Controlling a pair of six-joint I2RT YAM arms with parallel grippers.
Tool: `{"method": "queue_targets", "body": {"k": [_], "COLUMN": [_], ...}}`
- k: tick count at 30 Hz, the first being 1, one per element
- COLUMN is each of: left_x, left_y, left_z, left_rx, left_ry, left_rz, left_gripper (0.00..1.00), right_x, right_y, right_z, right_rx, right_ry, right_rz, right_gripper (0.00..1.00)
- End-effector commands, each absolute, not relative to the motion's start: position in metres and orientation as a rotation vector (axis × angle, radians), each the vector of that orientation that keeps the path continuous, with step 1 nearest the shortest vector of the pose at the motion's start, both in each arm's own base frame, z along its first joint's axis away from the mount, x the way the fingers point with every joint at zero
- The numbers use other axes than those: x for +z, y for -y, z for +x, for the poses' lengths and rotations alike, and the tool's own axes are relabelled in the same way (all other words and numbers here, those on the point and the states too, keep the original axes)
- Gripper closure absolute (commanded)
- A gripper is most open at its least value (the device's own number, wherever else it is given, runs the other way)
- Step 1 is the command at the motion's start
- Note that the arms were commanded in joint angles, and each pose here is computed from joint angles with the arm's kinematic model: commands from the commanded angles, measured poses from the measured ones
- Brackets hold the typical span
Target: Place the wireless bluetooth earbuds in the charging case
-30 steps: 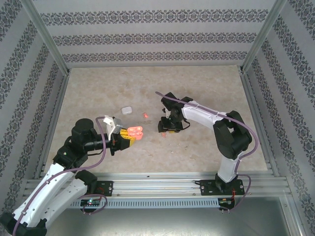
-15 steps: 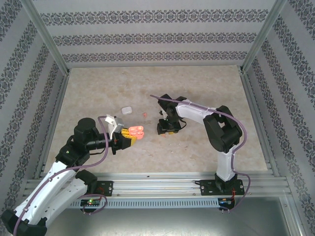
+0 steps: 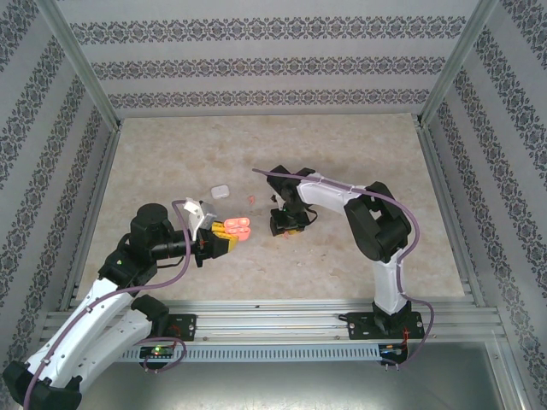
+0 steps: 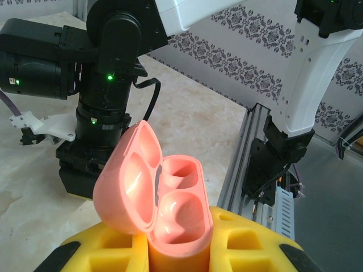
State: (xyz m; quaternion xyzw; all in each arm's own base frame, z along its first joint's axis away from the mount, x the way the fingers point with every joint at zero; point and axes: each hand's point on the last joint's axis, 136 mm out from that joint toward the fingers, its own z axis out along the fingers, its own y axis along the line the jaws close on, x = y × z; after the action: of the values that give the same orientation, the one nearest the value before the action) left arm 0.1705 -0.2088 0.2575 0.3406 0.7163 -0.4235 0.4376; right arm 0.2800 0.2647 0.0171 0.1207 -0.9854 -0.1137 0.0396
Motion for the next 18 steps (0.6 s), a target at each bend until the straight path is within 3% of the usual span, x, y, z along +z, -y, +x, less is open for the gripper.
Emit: {"method": "queue_targets", "body": {"k": [1,8,18], "left_x": [0.258,0.256,0.258], "left_y": [0.208,0.207,0.208], "left_z": [0.172,0.171,0.177], "left_rx": [-1.043,-1.035,-1.031], "left_ry": [-1.763,-1.765,-1.712], "left_rz": [0.847,0.846,0.829], "left_gripper": [0.96,0.96,0.97], "right_x": [0.008,0.014,0.053], "right_y": [-0.267,-0.265,-0.263], "right_z": [0.272,0.27,0.28], "right_rx": [-0.297,-0.271,-0.384], "right_ry": [2.988,3.008,3.176], "right_rz": [0.409,0.394,0.284], "right_gripper": [0.62,0.73,0.78]}}
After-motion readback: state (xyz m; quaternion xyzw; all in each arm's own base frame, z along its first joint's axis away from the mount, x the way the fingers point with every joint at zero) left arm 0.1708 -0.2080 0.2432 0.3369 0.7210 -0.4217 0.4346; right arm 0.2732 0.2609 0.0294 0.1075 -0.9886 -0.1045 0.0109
